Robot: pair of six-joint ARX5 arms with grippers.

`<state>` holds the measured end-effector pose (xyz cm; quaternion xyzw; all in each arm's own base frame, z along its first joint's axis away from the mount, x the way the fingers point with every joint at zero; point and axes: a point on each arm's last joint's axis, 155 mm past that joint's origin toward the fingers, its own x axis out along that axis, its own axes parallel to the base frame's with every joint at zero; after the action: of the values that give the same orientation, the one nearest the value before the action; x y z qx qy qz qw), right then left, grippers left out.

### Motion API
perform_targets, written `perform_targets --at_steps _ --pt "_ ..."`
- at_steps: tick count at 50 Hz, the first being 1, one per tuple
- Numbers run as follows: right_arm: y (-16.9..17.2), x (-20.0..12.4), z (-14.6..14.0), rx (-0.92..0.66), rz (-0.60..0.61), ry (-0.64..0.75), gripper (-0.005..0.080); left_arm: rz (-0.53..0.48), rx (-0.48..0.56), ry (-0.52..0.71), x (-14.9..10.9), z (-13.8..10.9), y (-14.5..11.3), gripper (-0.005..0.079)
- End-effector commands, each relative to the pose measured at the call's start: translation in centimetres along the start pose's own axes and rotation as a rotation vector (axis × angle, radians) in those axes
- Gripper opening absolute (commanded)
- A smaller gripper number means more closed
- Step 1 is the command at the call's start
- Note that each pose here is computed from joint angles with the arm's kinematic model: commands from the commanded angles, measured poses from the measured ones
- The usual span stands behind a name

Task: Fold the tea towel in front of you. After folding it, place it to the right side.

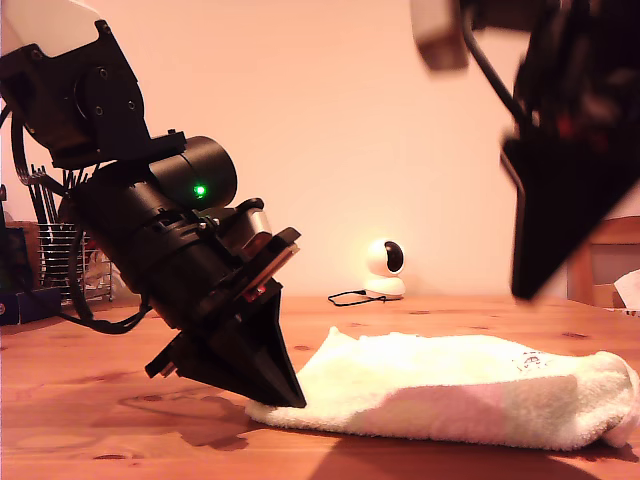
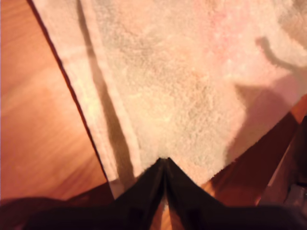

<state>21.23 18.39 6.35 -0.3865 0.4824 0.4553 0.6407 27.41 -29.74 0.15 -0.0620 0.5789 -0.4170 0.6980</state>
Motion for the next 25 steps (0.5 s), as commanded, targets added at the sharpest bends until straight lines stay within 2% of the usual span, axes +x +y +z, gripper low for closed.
perform_targets --at_steps 1,7,16,25 --pt "0.9 1.6 -0.9 -0.018 0.046 0.053 0.0283 0.003 -0.003 0.009 0.5 0.1 0.5 -0.0021" --pt "1.4 2.8 -1.3 -0.022 0.077 0.094 0.0286 -0.002 0.0 0.005 0.4 0.4 0.3 -0.0021" --pt "1.8 4.6 -1.9 -0.025 0.115 0.148 0.0338 -0.026 -0.003 0.013 0.4 0.2 -0.1 -0.0021" --pt "1.1 6.1 -2.1 -0.027 0.097 0.174 0.034 -0.045 -0.011 0.027 0.4 -0.1 -0.5 -0.0021"
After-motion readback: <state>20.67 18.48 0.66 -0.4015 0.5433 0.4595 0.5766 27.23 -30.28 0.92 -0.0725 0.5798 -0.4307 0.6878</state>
